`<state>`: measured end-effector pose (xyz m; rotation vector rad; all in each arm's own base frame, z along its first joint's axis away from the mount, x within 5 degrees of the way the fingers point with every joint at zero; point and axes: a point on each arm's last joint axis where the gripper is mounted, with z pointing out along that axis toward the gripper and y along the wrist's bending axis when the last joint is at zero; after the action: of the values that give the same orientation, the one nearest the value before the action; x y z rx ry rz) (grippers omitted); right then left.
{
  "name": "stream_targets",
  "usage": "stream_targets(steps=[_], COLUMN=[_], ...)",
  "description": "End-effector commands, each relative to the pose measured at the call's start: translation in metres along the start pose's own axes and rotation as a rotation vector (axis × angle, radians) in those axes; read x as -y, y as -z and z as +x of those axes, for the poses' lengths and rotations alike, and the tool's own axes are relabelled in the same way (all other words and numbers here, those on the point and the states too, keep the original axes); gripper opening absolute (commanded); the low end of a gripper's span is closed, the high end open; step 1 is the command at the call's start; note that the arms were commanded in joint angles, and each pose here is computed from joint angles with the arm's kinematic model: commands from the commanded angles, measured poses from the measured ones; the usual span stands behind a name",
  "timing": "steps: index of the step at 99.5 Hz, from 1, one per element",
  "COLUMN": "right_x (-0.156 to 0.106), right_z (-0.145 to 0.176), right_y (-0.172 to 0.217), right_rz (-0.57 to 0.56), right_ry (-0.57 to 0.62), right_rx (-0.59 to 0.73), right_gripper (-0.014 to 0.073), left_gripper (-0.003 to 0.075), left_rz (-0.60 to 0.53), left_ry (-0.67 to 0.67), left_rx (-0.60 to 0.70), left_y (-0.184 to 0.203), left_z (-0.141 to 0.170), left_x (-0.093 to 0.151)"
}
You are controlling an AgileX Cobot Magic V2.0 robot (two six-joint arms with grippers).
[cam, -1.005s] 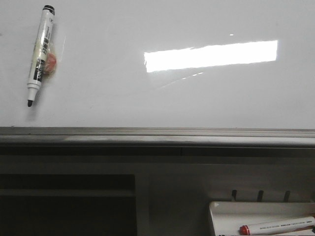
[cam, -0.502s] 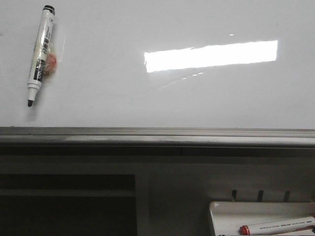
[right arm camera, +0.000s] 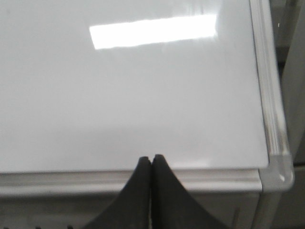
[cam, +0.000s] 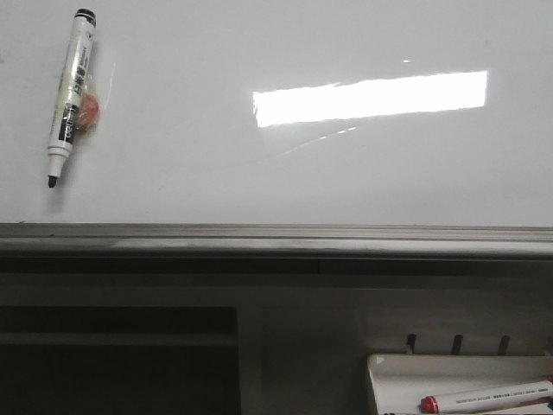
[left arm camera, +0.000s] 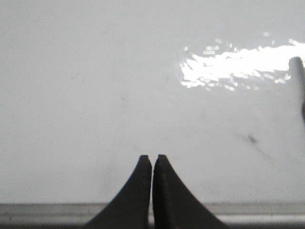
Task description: Write number 2 on whiteboard
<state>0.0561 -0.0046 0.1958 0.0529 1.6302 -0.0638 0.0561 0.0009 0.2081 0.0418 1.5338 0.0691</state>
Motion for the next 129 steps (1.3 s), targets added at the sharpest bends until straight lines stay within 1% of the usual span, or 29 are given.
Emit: stream_targets(steps=[1, 22, 39, 50, 57, 59, 62, 67, 71, 76, 83, 90, 101, 112, 120, 129], right_x=[-0.001, -0.002, -0.002, -0.002, -0.002, -0.002, -0.001, 0.0, 0.001, 0.001, 0.0, -0.002, -0.005, -0.008, -0.009, -0.009], right_z=[-0.008, -0.018, -0.026, -0.027, -0.023, -0.022, -0.021, -0.019, -0.018, -0.02, -0.029, -0.04, -0.065, -0.088, -0.1, -0.103], right_y=[0.001, 0.004, 0.006, 0.007, 0.005, 0.005, 0.004, 0.004, 0.003, 0.003, 0.003, 0.002, 0.001, -0.002, -0.004, -0.005], right_rz=[-0.007, -0.016, -0.023, -0.024, -0.021, -0.023, -0.028, -0.031, -0.031, -0.032, -0.035, -0.04, -0.047, -0.056, -0.06, -0.06], right_ry=[0.004, 0.005, 0.005, 0.005, -0.013, -0.046, -0.141, -0.259, -0.313, -0.342, -0.349, -0.348, -0.342, -0.297, -0.286, -0.285], right_rx=[0.161, 0.274, 0.375, 0.38, 0.334, 0.32, 0.302, 0.273, 0.263, 0.251, 0.193, 0.104, -0.097, -0.261, -0.325, -0.345], right_gripper=[-0.0062, -0.0062, -0.0062, -0.0062, -0.0062, -0.0062, -0.0062, -0.0062, -0.0062, -0.006, -0.006, -0.006, -0.006, -0.006, -0.006, -0.006], left_gripper=[-0.002, -0.002, -0.002, -0.002, -0.002, -0.002, -0.0021, -0.0021, -0.0021, -0.0021, -0.0021, -0.0021, -0.0021, -0.002, -0.002, -0.0017], left_rz=[-0.01, -0.011, -0.018, -0.021, -0.021, -0.022, -0.024, -0.026, -0.029, -0.032, -0.023, -0.006, 0.011, 0.021, 0.021, 0.021], left_ry=[0.007, 0.011, 0.011, 0.011, 0.02, 0.035, 0.062, 0.144, 0.212, 0.271, 0.283, 0.279, 0.178, 0.171, 0.15, 0.137], left_rx=[0.156, 0.163, 0.285, 0.345, 0.338, 0.329, 0.319, 0.31, 0.288, 0.255, 0.191, 0.11, -0.012, -0.078, -0.097, -0.107], left_y=[0.003, 0.003, 0.005, 0.007, 0.007, 0.007, 0.006, 0.006, 0.005, 0.004, 0.0, -0.003, -0.011, -0.019, -0.025, -0.031], left_z=[-0.011, -0.011, -0.022, -0.027, -0.027, -0.026, -0.025, -0.024, -0.023, -0.022, -0.024, -0.03, -0.05, -0.068, -0.079, -0.086], left_x=[-0.001, -0.001, -0.001, -0.002, -0.002, -0.002, -0.003, -0.004, -0.005, -0.006, -0.005, -0.003, -0.002, -0.003, -0.004, -0.004])
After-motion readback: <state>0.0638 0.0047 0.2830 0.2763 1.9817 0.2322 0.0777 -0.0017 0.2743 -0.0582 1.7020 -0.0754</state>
